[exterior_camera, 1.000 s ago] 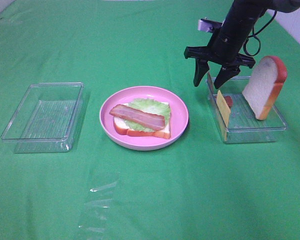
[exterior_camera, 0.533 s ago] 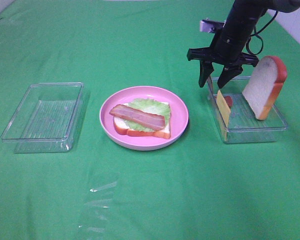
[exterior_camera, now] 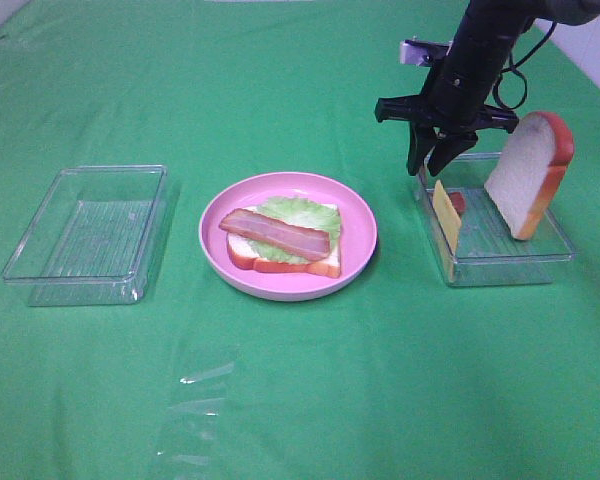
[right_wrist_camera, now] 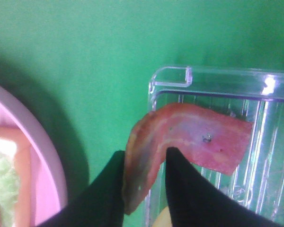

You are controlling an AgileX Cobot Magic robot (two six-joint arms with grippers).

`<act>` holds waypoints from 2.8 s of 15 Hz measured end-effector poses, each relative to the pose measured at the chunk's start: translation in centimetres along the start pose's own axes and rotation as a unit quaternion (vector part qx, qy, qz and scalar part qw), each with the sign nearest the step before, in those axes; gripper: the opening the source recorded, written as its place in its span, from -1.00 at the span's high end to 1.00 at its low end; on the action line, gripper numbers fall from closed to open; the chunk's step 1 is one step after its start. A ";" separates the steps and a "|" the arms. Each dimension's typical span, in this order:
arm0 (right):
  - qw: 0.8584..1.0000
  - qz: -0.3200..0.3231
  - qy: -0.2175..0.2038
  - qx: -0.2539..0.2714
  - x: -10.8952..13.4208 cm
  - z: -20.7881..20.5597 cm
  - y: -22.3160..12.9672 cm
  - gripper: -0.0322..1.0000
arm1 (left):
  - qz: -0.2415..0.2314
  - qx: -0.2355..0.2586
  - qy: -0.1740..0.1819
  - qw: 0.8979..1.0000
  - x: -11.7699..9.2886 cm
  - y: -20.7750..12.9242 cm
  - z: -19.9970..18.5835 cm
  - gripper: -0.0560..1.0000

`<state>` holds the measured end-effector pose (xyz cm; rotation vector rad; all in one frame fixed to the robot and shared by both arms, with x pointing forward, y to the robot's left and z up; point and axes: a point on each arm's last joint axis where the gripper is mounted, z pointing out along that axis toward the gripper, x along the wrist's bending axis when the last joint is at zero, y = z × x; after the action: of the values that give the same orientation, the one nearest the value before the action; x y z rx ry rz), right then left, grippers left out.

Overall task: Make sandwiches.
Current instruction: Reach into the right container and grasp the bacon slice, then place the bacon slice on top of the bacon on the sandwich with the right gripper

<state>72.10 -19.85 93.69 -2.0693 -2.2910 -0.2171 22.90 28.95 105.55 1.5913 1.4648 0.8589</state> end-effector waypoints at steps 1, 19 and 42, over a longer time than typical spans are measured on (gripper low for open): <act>1.000 0.000 0.000 0.000 0.0 0.0 0.0 0.43 | 0.000 0.000 0.000 1.000 0.0 0.0 0.0 -0.95; 0.993 -0.023 0.075 -0.085 2.4 -10.6 -1.6 0.90 | -0.002 0.000 -0.004 1.000 -0.1 0.0 0.0 -0.95; 0.904 -0.096 0.416 -0.035 14.8 0.4 -7.6 0.90 | -0.003 -0.001 -0.006 1.000 -0.1 0.0 0.0 -0.95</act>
<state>62.99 -5.96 94.61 -1.3405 -1.9140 -0.9804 22.90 28.84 105.56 1.5870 1.4608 0.8452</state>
